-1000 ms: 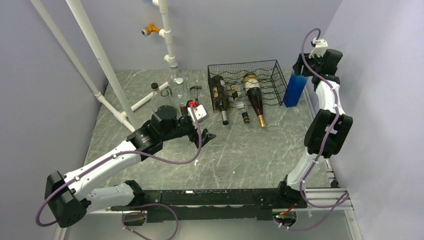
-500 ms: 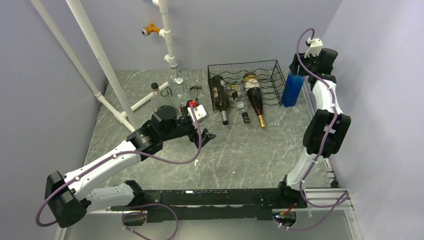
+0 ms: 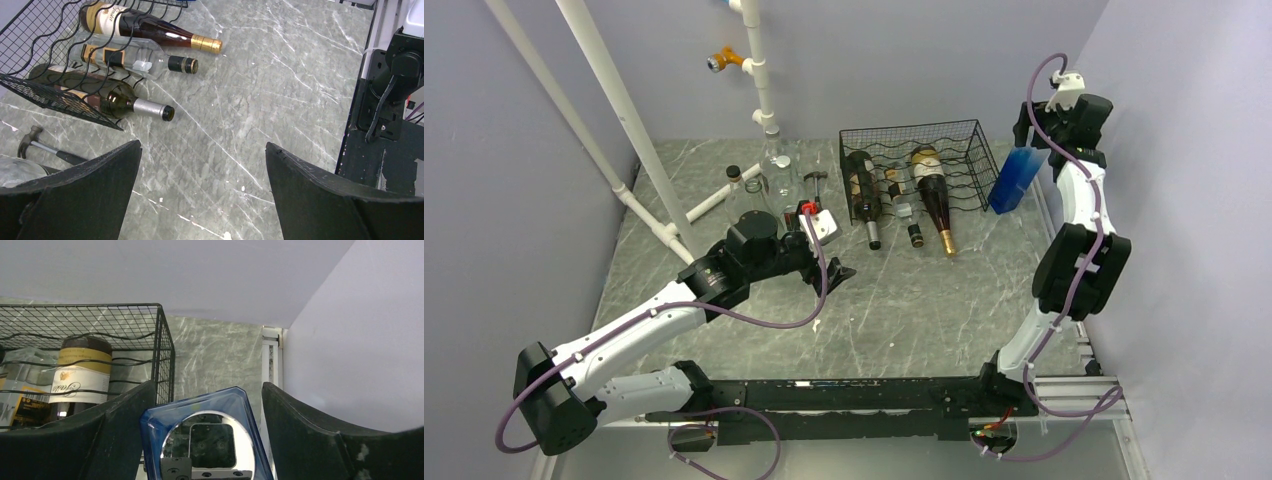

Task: Take the wine bottle off the wine rack
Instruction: Place the wine bottle at the center of the board.

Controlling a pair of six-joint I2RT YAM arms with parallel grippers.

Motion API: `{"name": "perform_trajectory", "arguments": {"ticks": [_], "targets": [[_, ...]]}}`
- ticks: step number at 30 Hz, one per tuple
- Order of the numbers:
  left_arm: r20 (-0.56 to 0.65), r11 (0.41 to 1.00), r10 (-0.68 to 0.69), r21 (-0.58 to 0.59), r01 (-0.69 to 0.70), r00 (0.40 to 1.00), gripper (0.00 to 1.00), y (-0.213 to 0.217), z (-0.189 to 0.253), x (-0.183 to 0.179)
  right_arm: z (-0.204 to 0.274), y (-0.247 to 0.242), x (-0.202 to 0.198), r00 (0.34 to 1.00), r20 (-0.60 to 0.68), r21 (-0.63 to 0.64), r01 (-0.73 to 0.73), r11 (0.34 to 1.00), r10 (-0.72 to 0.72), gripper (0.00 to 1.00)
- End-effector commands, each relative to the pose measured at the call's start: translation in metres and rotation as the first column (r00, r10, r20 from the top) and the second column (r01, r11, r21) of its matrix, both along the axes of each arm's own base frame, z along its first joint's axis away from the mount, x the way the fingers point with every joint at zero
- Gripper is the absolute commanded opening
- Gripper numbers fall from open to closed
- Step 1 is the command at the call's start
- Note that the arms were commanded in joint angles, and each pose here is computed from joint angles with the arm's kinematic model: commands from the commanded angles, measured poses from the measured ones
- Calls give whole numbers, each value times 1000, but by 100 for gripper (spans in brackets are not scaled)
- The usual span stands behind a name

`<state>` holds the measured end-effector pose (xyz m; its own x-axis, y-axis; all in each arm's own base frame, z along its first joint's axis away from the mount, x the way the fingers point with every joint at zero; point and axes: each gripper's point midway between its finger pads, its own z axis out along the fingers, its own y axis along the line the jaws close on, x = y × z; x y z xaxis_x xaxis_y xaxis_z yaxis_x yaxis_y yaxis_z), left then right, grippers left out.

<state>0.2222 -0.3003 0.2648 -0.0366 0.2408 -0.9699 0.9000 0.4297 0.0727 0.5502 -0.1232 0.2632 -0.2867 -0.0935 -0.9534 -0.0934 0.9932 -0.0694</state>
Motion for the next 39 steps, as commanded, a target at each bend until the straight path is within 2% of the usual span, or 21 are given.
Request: {"name": "perform_trajectory", "arguments": {"ticks": [1,14,22,29,39], "targets": [[31,1000,2,-9,-2,1000,99,2,6,1,57,2,-6,993,121,-16,-6,1000,8,81],[42,1000,-1,-18,1,999,100,4,11,-1,112,11,-36,981,194,-26,-21,999,25,86],[49,1000,3,-22,-2,999,100,5,13,-1,150,22,-73,971,237,-77,-21,997,38,89],[51,1000,7,-18,-6,999,100,5,12,0,165,52,-118,961,232,-128,-120,984,148,92],[52,1000,6,-12,-5,999,99,5,11,0,136,113,-175,907,188,-52,-374,926,377,92]]}}
